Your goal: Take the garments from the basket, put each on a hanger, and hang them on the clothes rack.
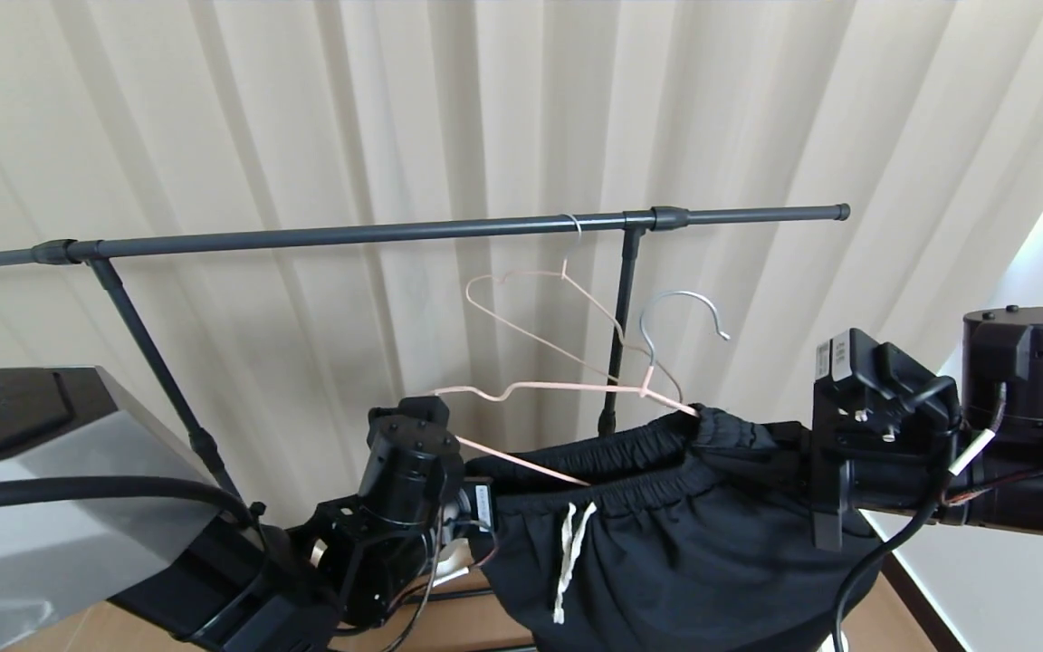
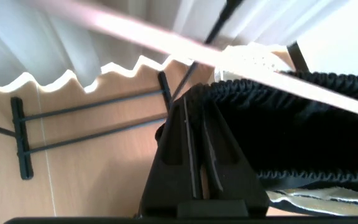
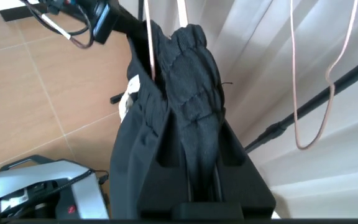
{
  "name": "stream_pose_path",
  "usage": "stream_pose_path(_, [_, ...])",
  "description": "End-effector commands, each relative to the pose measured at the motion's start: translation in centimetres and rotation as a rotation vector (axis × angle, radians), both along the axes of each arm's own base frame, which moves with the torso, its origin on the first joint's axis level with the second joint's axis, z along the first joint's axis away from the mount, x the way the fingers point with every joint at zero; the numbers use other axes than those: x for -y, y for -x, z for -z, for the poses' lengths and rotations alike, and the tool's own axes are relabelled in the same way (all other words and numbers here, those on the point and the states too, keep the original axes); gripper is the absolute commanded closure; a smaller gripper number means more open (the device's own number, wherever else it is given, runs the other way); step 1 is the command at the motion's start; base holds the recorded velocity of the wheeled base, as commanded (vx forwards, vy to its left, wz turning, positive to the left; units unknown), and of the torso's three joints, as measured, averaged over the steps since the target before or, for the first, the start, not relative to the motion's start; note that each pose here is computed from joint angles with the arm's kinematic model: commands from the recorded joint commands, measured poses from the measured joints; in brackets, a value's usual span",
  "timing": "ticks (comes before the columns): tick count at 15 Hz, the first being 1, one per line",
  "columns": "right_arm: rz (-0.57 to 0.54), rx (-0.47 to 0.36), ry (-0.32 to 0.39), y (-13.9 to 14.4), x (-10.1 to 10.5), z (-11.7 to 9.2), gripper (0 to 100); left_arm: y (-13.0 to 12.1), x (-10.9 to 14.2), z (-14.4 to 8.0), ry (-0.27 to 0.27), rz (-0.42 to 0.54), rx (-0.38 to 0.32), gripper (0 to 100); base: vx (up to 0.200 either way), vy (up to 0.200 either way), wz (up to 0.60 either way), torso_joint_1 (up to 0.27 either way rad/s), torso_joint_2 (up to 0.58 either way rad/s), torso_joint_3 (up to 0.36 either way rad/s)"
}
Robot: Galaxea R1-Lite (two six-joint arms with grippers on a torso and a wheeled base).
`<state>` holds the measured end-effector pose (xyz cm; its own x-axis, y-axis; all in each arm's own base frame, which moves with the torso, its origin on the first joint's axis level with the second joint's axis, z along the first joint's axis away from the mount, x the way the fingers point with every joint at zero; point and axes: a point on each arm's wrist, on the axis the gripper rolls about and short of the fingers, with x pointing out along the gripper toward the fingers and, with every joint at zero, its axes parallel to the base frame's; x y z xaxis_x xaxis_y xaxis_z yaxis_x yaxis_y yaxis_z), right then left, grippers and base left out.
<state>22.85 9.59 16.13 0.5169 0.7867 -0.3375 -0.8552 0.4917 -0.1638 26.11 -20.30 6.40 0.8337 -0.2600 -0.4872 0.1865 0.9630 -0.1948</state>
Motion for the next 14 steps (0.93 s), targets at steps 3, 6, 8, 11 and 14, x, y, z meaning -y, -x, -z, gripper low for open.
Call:
stream_pose_path(3, [0.009, -0.021, -0.009, -0.1, 1.0, 2.4, 100, -0.7, -1.3, -1.2, 0.017, -0.043, 0.031, 100, 0.0, 0.0, 0.0, 0.0, 0.0, 0.0])
stream_pose_path(6, [0.028, -0.024, -0.009, -0.3, 1.5, 2.6, 100, -1.4, -2.1, -1.6, 0.024, -0.074, 0.043, 100, 0.0, 0.0, 0.0, 0.0, 0.0, 0.0])
stream_pose_path(8, [0.032, -0.026, -0.004, -0.3, 1.6, 2.8, 100, -2.1, -3.0, -1.7, -0.004, -0.089, 0.058, 100, 0.0, 0.0, 0.0, 0.0, 0.0, 0.0])
stream_pose_path(11, [0.027, -0.029, 0.014, -0.3, 1.6, 3.3, 100, -2.9, -3.7, -2.5, -0.012, -0.101, 0.087, 100, 0.0, 0.0, 0.0, 0.0, 0.0, 0.0])
stream_pose_path(14, [0.015, -0.012, 0.05, -0.3, 1.8, 3.9, 100, -3.8, -4.1, -3.1, -0.023, -0.111, 0.116, 100, 0.0, 0.0, 0.0, 0.0, 0.0, 0.0])
